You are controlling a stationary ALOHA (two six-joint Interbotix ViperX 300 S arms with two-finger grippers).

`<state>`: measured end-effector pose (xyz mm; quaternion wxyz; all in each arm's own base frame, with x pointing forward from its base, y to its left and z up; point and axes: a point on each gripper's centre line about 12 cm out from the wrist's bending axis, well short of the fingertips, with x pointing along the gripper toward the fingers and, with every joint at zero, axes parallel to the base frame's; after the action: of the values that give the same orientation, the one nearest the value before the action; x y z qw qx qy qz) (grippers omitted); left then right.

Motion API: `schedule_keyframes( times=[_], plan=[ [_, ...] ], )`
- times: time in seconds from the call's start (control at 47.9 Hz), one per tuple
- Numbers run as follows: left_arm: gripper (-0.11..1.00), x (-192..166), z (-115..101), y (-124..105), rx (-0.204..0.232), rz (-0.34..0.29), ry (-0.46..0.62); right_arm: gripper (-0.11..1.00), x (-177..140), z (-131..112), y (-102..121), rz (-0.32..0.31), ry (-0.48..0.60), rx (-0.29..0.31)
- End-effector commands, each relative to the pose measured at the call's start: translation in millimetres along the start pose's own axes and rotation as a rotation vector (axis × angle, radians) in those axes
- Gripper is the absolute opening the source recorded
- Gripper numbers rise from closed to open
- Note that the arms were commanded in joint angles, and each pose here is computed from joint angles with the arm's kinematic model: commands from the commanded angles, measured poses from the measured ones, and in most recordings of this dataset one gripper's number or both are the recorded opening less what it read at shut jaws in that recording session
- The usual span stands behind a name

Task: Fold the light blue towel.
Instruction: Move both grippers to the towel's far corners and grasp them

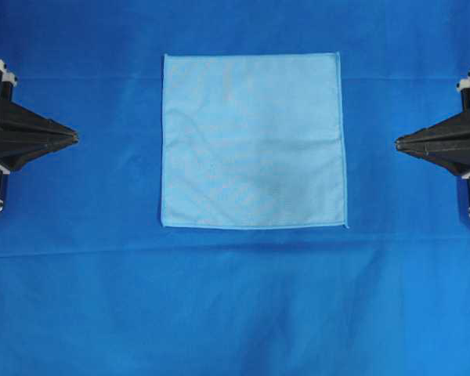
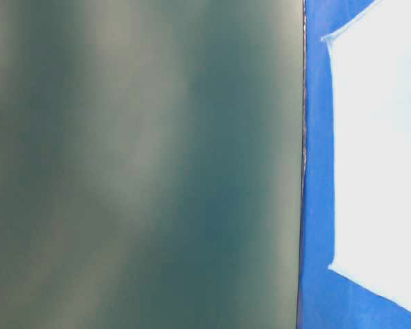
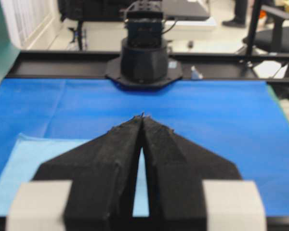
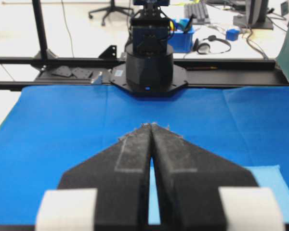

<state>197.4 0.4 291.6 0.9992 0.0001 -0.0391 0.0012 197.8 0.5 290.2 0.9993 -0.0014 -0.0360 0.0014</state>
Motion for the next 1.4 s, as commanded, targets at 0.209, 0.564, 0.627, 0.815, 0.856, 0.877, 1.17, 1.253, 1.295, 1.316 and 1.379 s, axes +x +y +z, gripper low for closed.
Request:
schedule_keyframes(
  times=[0.209, 0.564, 0.627, 0.815, 0.856, 0.877, 1.17, 1.253, 1.295, 1.316, 1.379],
  plan=[
    [0.0, 26, -19, 18, 0.003, 0.081, 0.135, 0.0, 9, -2, -33, -0.161, 0.122, 0.032],
    [0.01, 50, -72, 91, -0.051, 0.352, 0.36, 0.0, 12, -57, -113, -0.495, 0.39, 0.118],
    [0.07, 54, -82, 101, -0.059, 0.379, 0.396, 0.01, 13, -67, -127, -0.543, 0.439, 0.135],
    [0.58, 63, -118, 139, -0.098, 0.481, 0.507, 0.28, 24, -107, -168, -0.629, 0.603, 0.175],
    [0.69, 65, -128, 147, -0.108, 0.501, 0.531, 0.42, 27, -116, -174, -0.635, 0.634, 0.179],
    [0.74, 66, -132, 151, -0.112, 0.51, 0.541, 0.47, 28, -120, -178, -0.638, 0.65, 0.181],
    [0.85, 84, -186, 195, -0.134, 0.586, 0.583, 0.59, 48, -169, -213, -0.648, 0.785, 0.195],
    [0.85, 85, -197, 204, -0.145, 0.604, 0.599, 0.59, 51, -178, -218, -0.647, 0.802, 0.195],
    [0.85, 86, -203, 207, -0.15, 0.61, 0.611, 0.59, 51, -182, -221, -0.649, 0.806, 0.196],
    [0.85, 86, -207, 210, -0.154, 0.614, 0.618, 0.59, 52, -183, -222, -0.65, 0.808, 0.197],
    [0.85, 88, -216, 213, -0.16, 0.615, 0.636, 0.59, 53, -188, -224, -0.651, 0.812, 0.199]
  ],
)
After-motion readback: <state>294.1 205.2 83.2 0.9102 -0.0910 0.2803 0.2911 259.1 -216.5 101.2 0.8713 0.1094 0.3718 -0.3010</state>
